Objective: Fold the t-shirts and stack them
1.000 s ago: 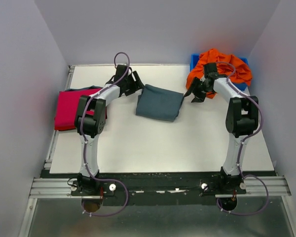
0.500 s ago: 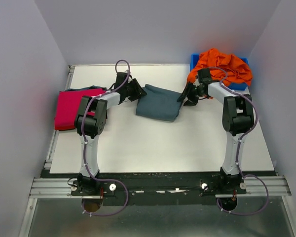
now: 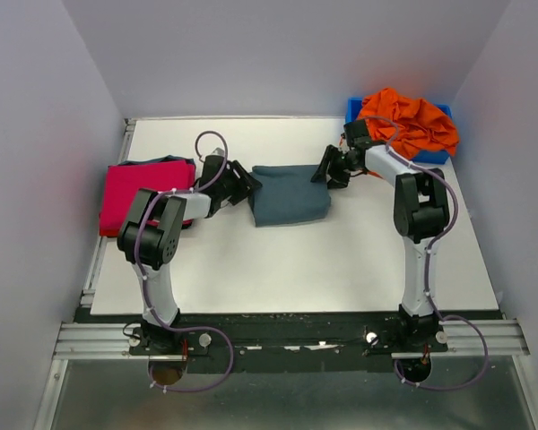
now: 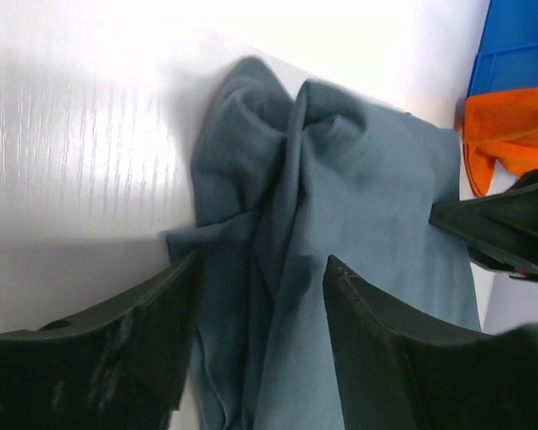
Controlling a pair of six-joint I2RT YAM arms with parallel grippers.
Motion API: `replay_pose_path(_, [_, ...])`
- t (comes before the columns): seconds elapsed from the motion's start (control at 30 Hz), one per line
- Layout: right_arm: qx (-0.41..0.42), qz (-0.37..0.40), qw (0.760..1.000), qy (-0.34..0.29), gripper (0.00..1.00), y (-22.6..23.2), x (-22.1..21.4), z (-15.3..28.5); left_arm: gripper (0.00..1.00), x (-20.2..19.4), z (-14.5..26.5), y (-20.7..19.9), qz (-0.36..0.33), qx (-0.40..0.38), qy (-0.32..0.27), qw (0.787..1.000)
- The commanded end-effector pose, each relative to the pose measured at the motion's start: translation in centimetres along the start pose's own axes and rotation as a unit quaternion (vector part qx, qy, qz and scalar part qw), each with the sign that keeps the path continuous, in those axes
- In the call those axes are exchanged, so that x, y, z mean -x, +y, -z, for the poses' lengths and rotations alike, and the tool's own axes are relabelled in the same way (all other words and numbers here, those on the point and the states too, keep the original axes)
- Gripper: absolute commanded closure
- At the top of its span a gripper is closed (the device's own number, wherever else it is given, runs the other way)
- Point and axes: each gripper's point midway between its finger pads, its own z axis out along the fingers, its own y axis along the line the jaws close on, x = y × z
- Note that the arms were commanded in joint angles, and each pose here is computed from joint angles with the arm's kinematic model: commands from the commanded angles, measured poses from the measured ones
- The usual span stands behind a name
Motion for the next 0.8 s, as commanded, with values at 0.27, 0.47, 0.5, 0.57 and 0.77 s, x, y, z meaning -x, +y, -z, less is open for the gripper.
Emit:
replay_pose_path(0.27, [-0.037, 0.061, 0.992, -0.106, 0.44, 1.0, -1.0, 10.9, 0.38, 7.7, 5.4, -5.9, -0.138, 0.075, -0.085, 0.984])
replay_pose_path(0.47, [0.162, 0.092, 0.982, -0.015, 0.99, 5.5, -7.7, 10.0, 1.00, 3.8, 0.8, -8.7, -0.136, -0.009, 0.007, 0.991])
replay_pose_path(0.5, [0.188, 0.099, 0.977, -0.009, 0.99, 6.2, -8.2, 9.9, 1.00, 3.7, 0.1, -9.4, -0.137, -0.022, 0.007, 0.990])
replay_pose_path(0.57, [0.227, 0.100, 0.969, 0.009, 0.99, 7.0, -9.3, 9.6, 1.00, 2.8, -1.4, -9.4, -0.131, -0.029, 0.019, 0.991])
replay_pose_path(0.77, [0.289, 0.087, 0.953, 0.044, 0.99, 7.8, -9.8, 7.3, 1.00, 3.0, -5.1, -7.6, -0.118, -0.019, 0.022, 0.993])
